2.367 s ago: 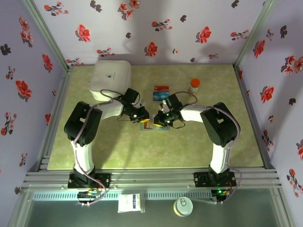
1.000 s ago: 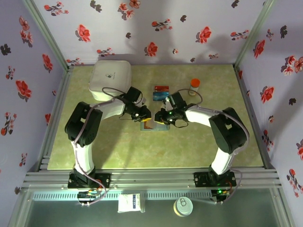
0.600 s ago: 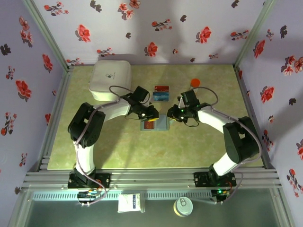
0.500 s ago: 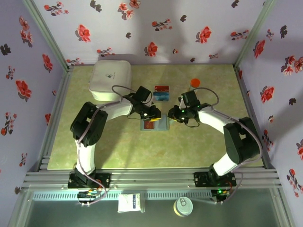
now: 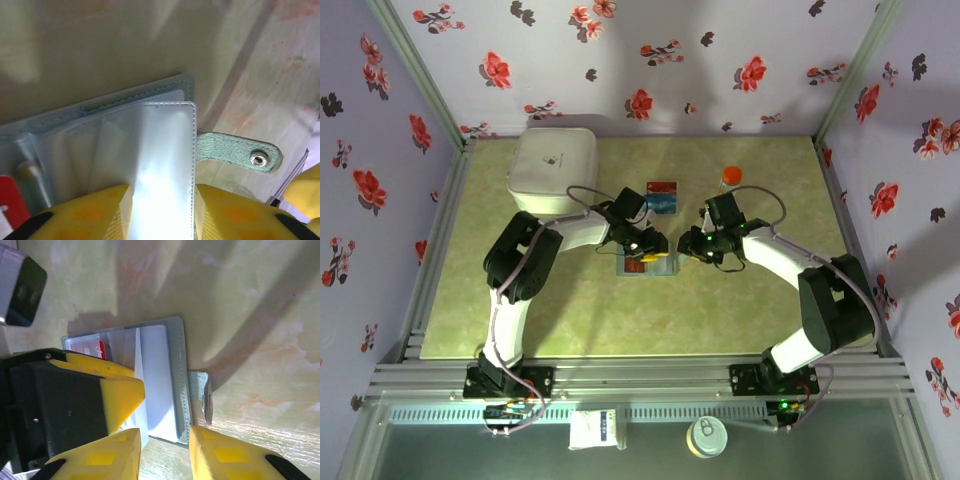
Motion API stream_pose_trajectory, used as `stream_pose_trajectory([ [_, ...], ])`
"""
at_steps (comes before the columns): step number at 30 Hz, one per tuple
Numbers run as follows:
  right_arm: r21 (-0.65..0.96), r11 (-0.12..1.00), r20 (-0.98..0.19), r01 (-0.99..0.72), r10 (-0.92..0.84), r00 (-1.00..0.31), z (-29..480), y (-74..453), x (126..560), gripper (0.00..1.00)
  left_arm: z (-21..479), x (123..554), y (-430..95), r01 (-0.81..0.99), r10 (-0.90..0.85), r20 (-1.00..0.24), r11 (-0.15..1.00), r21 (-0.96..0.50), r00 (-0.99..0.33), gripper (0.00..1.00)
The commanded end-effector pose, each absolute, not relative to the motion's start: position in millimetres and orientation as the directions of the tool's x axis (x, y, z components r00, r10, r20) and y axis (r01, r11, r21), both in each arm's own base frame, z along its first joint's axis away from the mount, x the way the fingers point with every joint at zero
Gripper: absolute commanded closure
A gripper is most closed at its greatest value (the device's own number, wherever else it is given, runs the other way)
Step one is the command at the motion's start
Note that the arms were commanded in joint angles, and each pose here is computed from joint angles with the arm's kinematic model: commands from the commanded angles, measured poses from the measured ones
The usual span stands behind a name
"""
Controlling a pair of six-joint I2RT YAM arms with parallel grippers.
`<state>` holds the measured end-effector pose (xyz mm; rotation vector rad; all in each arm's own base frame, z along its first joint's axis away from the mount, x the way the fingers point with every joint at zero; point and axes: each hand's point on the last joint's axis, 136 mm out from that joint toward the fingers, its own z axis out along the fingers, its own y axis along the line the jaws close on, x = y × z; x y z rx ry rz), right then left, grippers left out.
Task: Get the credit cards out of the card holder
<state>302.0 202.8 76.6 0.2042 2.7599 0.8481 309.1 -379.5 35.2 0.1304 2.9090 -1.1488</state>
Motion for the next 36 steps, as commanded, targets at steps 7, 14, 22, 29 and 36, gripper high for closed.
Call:
stream_pose_trajectory([
  [7, 0.568, 0.821, -0.213, 0.056, 0.212, -0.954, 88, 200, 306, 0.64, 54, 314, -389, 0.116, 0.081, -0.083, 0.695, -0.709, -0.993, 0.55],
  [14, 0.587, 0.809, -0.202, 0.032, 0.185, -0.962, 92, 214, 307, 0.66, 76, 323, -374, 0.131, 0.045, -0.138, 0.685, -0.717, -0.989, 0.57],
  [22, 0.566, 0.824, -0.193, -0.013, 0.117, -0.974, 88, 240, 312, 0.66, 70, 329, -334, 0.08, -0.015, -0.13, 0.712, -0.698, -0.991, 0.62],
  [29, 0.417, 0.909, -0.186, -0.026, 0.058, -0.981, 69, 241, 319, 0.64, 52, 320, -295, 0.023, -0.055, -0.099, 0.755, -0.655, -0.994, 0.65],
  [36, 0.27, 0.962, -0.165, -0.031, 0.014, -0.986, 48, 228, 329, 0.57, 43, 314, -277, -0.004, -0.073, -0.081, 0.766, -0.643, -0.994, 0.66],
])
